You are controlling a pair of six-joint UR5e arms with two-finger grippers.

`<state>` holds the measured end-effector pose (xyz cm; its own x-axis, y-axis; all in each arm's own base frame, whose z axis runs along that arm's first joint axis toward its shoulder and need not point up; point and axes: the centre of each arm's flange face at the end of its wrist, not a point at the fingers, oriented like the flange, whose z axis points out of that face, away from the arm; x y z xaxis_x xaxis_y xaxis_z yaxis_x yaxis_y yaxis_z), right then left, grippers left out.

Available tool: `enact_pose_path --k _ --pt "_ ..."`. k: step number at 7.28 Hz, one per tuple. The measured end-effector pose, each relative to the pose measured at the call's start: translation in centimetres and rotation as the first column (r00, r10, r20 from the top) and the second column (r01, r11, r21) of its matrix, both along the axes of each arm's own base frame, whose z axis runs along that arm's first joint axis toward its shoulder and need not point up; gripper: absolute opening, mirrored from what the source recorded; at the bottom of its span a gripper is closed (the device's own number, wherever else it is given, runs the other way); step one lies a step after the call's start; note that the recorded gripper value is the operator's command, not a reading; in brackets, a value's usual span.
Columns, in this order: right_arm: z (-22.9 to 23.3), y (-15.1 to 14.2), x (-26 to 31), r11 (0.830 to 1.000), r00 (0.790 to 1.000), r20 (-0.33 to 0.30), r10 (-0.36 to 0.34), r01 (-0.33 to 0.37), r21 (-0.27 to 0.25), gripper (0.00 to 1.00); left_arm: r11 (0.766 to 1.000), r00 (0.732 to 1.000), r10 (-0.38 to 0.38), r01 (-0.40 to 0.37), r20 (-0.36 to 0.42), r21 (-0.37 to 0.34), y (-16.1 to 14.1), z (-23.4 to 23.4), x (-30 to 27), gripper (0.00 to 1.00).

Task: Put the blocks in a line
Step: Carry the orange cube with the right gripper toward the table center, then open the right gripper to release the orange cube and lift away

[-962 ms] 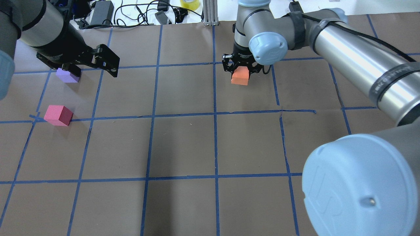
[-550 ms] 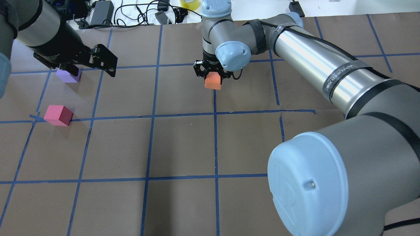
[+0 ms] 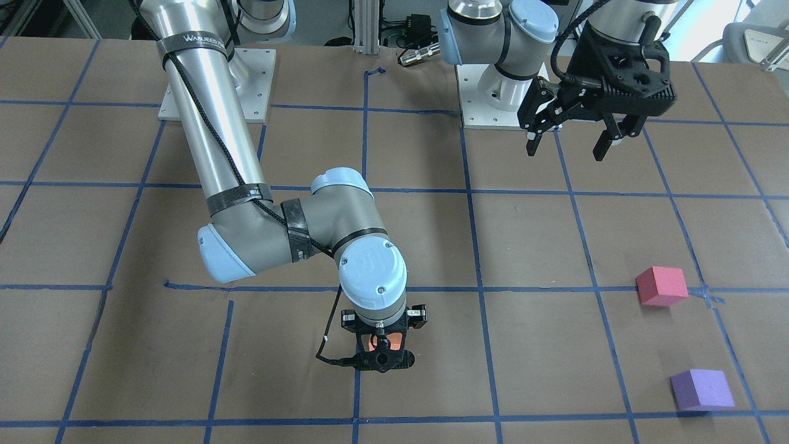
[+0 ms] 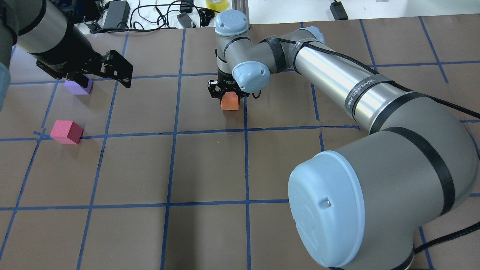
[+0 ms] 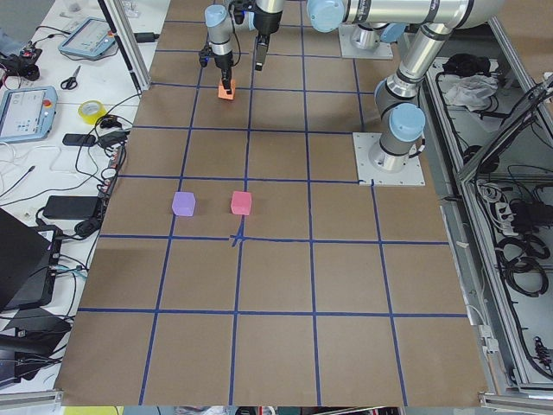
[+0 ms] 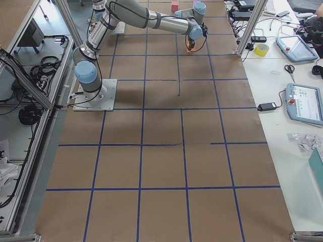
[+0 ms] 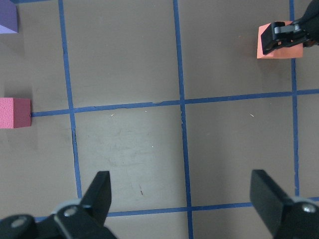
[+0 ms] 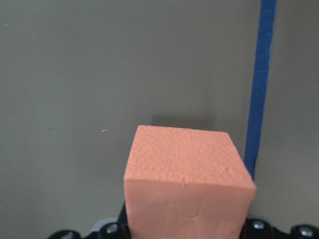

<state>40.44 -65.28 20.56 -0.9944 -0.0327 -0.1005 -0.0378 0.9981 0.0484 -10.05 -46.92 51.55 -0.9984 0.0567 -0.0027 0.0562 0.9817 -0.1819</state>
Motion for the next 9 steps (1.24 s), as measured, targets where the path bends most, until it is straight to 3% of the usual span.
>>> enact_pose_path --k 5,9 --pt "1.5 0.8 1.0 1.0 1.0 0.006 -0.01 0.01 -0.01 1.0 1.0 0.999 0.0 0.0 0.044 0.007 0.0 -0.1 0.5 1.0" --pt "12.8 3.1 -3.3 1.0 1.0 -0.005 -0.013 0.013 -0.029 1.0 1.0 0.998 -0.018 0.017 0.053 0.017 -0.7 -0.7 0.5 1.0"
